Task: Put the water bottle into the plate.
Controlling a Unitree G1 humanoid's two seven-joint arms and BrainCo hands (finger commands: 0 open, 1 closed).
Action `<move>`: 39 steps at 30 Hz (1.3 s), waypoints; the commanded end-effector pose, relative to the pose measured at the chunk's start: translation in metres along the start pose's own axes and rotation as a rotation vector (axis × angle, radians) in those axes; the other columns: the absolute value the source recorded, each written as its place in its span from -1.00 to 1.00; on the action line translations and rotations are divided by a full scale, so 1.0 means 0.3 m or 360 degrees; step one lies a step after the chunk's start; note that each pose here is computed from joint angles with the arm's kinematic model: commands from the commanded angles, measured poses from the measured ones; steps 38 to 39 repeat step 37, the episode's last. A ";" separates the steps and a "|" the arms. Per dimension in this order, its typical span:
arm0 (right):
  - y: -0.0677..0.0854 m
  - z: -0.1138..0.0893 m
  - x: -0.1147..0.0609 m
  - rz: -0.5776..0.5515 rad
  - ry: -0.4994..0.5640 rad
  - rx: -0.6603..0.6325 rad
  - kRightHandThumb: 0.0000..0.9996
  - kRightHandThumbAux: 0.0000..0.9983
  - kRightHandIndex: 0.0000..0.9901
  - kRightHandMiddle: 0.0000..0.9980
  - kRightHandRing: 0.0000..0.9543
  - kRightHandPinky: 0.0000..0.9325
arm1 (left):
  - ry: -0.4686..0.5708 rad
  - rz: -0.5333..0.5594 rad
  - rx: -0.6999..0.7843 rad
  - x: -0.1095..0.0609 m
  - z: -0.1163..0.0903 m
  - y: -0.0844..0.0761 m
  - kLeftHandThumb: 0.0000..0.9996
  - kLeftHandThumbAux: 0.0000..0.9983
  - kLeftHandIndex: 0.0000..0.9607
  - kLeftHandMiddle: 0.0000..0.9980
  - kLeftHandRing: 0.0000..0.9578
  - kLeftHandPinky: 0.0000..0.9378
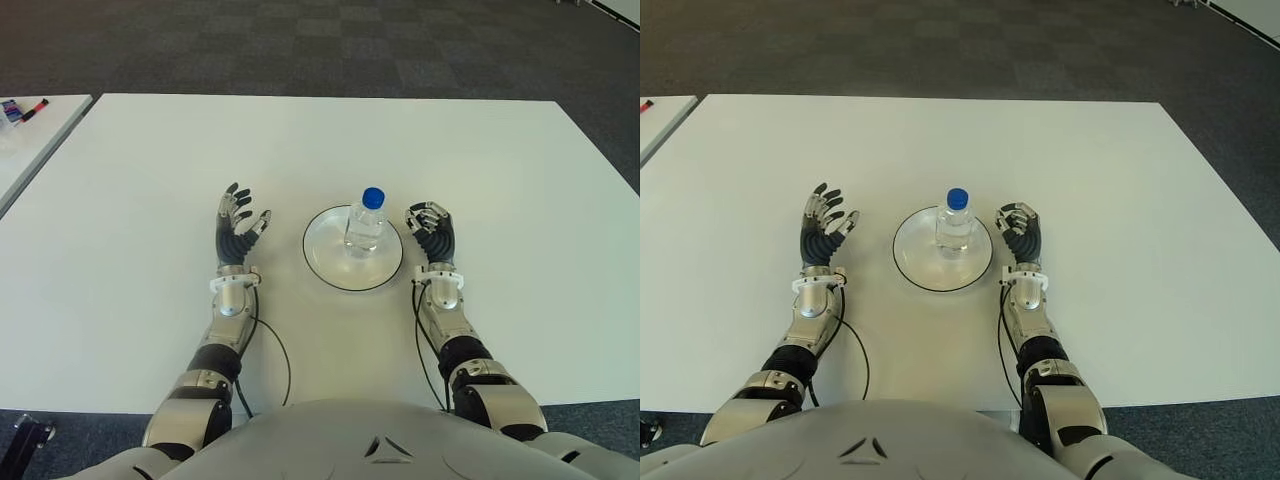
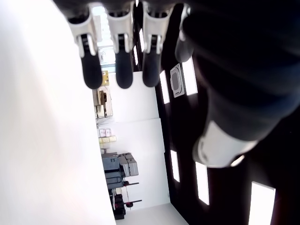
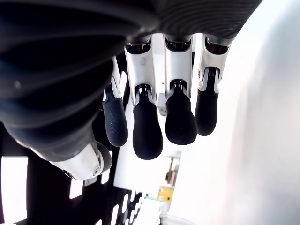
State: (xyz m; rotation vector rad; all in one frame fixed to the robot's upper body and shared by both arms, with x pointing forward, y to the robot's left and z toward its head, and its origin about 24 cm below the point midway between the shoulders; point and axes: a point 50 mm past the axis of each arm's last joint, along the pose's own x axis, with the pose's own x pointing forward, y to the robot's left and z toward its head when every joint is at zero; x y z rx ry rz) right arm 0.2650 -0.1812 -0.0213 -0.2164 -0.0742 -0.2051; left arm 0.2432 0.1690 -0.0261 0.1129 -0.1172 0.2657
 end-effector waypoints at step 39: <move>0.018 -0.057 -0.092 -0.0001 0.0102 0.0053 0.41 0.45 -0.12 0.53 0.61 0.65 | 0.0078 0.0028 -0.0043 -0.030 -0.035 0.029 -0.51 0.54 -0.76 -0.61 -0.57 -0.51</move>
